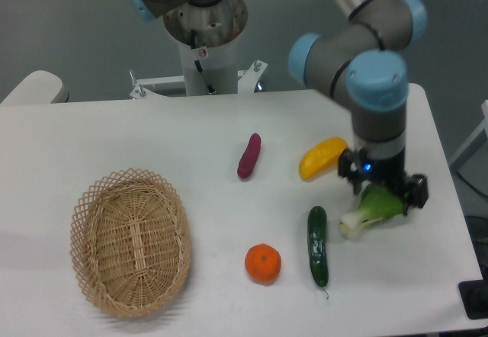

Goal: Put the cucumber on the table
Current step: 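Open the gripper, release the cucumber, and raise the arm away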

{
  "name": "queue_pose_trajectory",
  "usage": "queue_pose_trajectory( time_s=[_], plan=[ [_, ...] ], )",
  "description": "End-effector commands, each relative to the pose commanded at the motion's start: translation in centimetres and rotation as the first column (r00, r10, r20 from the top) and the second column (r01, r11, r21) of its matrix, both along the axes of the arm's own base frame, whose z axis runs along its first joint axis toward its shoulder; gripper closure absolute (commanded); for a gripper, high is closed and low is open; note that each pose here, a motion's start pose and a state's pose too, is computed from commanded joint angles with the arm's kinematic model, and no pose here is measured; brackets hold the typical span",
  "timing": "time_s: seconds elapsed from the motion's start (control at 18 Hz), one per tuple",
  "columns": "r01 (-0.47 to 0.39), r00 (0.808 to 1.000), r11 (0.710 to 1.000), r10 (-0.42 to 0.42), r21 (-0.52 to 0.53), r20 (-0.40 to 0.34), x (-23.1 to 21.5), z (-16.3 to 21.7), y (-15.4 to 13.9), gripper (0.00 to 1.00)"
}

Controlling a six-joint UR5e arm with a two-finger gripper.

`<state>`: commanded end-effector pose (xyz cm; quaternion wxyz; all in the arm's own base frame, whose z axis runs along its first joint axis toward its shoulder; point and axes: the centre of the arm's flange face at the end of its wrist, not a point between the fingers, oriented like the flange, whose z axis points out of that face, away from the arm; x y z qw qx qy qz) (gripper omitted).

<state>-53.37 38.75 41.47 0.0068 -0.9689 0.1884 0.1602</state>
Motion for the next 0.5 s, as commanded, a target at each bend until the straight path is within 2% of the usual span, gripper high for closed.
queue_pose_trajectory(
  time_s=[0.17,0.28,0.5],
  plan=[
    [0.056,0.996,0.997,-0.053,-0.046,0.068,0.5,1.2,-1.5,0.0],
    [0.104,0.992,0.993,-0.1,-0.056,0.077,1.0,2.7,-2.7,0.0],
    [0.112,0.992,0.993,-0.109,-0.047,0.069,1.9,4.2,-3.2,0.0]
  ],
)
